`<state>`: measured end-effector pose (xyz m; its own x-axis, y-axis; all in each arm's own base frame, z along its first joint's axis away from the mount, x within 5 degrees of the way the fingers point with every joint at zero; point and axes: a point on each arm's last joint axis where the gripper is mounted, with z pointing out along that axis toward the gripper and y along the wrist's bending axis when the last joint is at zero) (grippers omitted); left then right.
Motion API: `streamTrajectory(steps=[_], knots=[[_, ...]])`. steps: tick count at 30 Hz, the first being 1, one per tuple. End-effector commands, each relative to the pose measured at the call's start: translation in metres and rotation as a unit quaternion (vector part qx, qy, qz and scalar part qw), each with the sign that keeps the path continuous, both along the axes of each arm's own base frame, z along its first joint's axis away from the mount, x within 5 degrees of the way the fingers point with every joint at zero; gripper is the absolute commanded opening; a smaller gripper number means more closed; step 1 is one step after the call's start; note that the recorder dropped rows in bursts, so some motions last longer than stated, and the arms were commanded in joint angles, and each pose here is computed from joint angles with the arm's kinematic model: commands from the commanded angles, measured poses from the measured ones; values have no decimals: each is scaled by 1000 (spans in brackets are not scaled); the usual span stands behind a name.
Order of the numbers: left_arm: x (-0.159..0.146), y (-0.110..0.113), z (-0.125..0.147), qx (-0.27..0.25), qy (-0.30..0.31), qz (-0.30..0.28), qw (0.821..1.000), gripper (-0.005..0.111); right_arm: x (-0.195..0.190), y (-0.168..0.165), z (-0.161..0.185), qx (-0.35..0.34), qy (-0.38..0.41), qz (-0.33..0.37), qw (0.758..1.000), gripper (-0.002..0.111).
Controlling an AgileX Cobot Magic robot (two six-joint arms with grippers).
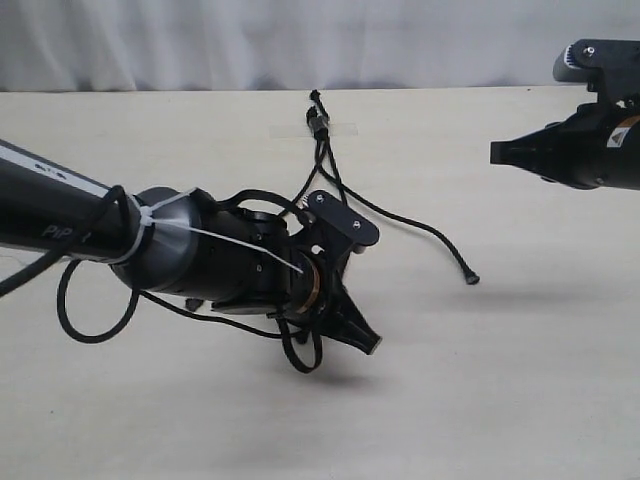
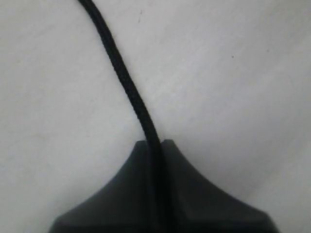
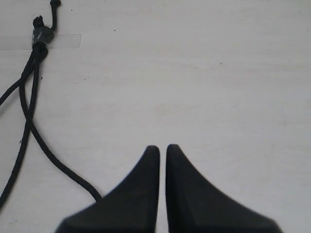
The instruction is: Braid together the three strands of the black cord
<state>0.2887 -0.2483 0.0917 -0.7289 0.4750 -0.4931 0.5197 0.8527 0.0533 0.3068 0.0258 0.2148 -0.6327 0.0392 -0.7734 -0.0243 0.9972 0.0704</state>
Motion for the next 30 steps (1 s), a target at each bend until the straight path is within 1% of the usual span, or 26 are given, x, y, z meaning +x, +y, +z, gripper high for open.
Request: streamTrajectory(steps=[1, 4, 5, 7, 9, 11, 13, 17, 18, 19, 20, 21, 23, 24, 25, 27, 28, 30], knots=[[4, 10, 22, 28, -23, 9, 999, 0, 1, -1, 0, 0, -7, 0, 1000, 4], [13, 36, 43, 90, -46, 41, 994, 0, 1, -1, 0, 0, -7, 0, 1000, 4], [21, 56, 53, 122, -56, 70, 988, 0, 1, -1, 0, 0, -7, 0, 1000, 4], [28, 69, 55, 138, -60, 83, 985, 0, 1, 0, 0, 0, -7, 1, 1000, 4], [45, 91, 38, 143, -45, 85, 985, 0, 1, 0, 1, 10, -7, -7, 1000, 4], [49, 99, 30, 143, -36, 93, 985, 0, 1, 0, 1, 10, -7, -7, 1000, 4], [52, 104, 20, 133, -21, 105, 985, 0, 1, 0, 1, 10, -10, -7, 1000, 4], [50, 101, -5, 137, 6, 97, 986, 0, 1, 0, 1, 10, -10, -7, 1000, 4], [49, 99, -6, 131, 14, 105, 986, 0, 1, 0, 1, 10, -10, -7, 1000, 4], [43, 95, -7, 115, 40, 125, 985, 0, 1, 0, 1, 10, -10, -7, 1000, 4], [38, 90, -7, 110, 55, 123, 985, 0, 1, 0, 1, 10, -10, -7, 1000, 4], [27, 76, -8, 91, 89, 113, 985, 0, 1, 0, 1, 10, -10, -7, 1000, 4], [14, 57, -8, 79, 112, 67, 988, 0, 1, 0, 1, 10, -10, -7, 1000, 4], [6, 45, -8, 71, 117, 37, 990, 0, 1, 0, 1, 10, -10, -7, 1000, 4], [-4, 26, -8, 64, 105, -28, 992, 0, 1, 0, 1, 10, -10, -7, 1000, 4], [-6, 18, -7, 62, 87, -53, 993, 0, 1, 0, 1, 10, -10, -7, 1000, 4], [-4, 17, -4, 57, 85, -49, 994, 0, 1, 0, 1, 10, -10, -7, 1000, 4], [1, 21, 1, 58, 86, -39, 994, 0, 1, 0, 1, 10, -10, -7, 1000, 4]])
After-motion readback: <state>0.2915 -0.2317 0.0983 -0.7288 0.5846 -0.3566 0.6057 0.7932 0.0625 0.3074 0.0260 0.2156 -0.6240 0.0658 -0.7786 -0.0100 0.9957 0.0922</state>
